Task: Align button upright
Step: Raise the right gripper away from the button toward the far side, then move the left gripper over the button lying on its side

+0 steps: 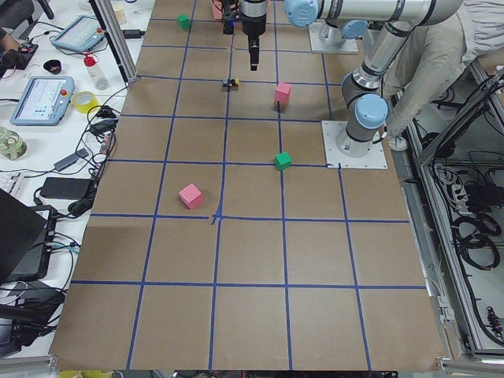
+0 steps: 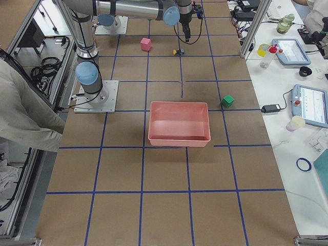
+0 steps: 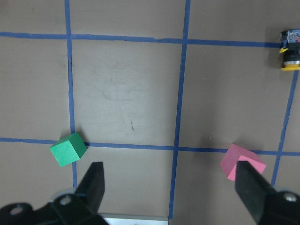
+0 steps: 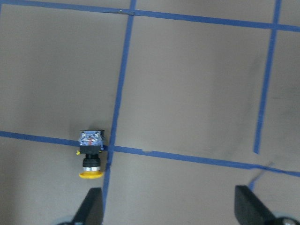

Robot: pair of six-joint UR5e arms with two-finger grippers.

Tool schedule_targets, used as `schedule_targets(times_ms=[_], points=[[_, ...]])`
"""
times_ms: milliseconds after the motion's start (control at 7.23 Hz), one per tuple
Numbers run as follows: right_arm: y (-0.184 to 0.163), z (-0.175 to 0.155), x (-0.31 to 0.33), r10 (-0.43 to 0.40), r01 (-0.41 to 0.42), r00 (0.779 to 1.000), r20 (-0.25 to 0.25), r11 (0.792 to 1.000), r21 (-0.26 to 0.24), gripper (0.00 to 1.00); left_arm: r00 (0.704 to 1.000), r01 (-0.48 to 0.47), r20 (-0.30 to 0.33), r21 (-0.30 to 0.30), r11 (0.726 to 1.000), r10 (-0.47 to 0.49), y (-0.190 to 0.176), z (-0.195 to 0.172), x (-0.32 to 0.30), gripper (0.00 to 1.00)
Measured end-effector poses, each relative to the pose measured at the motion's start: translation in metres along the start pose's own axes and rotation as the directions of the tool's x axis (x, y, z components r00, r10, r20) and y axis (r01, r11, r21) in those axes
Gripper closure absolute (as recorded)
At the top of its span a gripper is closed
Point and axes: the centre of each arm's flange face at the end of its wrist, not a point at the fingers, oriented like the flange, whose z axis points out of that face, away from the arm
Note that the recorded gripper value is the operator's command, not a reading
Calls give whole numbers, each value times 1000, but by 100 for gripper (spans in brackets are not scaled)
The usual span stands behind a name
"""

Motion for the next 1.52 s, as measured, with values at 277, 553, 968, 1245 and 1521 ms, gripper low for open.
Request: schedule_targets(times_ms=[277,553,968,1245,1521], points=[[17,-75,48,64,-64,998,-19,997,-34,0,1000,0,-1,0,1000,0,0,0,0,0],[21,-88,59,81,-82,997,-15,996,-45,0,1000,-2,-1,-1,1000,2,-1,1,1,0],[14,-91,70,64,-64,998,-25,998,-1,0,1000,-2,-2,0,1000,2,-1,1,1,0],[15,-91,75,66,-66,997,-30,998,-10,0,999,-37,-5,0,999,37,-2,1,0,0],[15,-90,76,63,-64,998,-28,998,-15,0,997,-71,-4,4,997,71,-4,2,-1,0]])
